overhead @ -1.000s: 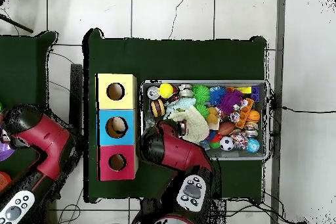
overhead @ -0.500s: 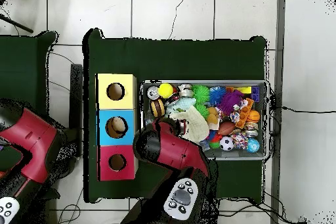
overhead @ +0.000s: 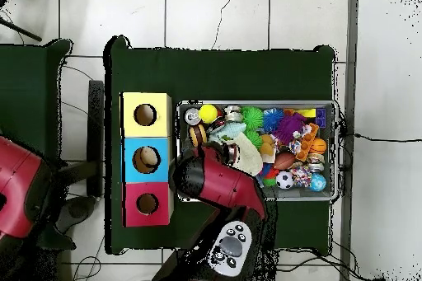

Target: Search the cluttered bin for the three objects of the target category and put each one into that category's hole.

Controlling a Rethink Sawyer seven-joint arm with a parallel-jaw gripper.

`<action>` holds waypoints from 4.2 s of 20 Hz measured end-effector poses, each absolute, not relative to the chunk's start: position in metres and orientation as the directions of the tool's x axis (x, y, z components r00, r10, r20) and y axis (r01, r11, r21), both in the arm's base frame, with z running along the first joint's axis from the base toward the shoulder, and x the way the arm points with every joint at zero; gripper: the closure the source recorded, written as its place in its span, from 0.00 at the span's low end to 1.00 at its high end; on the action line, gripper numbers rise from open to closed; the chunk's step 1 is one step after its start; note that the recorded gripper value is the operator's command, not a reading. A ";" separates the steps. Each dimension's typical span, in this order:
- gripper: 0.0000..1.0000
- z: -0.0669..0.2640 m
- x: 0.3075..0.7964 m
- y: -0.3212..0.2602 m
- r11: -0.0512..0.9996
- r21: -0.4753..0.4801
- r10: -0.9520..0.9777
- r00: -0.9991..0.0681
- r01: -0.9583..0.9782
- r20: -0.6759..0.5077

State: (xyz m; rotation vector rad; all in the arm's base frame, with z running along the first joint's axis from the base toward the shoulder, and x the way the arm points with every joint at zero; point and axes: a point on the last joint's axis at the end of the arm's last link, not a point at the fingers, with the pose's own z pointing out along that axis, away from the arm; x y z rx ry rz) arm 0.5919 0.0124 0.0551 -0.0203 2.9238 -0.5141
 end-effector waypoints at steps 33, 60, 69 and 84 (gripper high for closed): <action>0.00 0.055 0.625 0.040 0.949 -0.295 0.038 -0.971 0.109 -0.235; 0.00 0.016 0.631 0.062 0.975 -0.125 0.135 -0.940 0.182 -0.314; 0.00 0.006 0.621 0.077 0.981 -0.098 0.134 -0.945 0.170 -0.298; 0.00 0.000 0.611 0.099 0.982 -0.127 0.087 -0.937 0.137 -0.338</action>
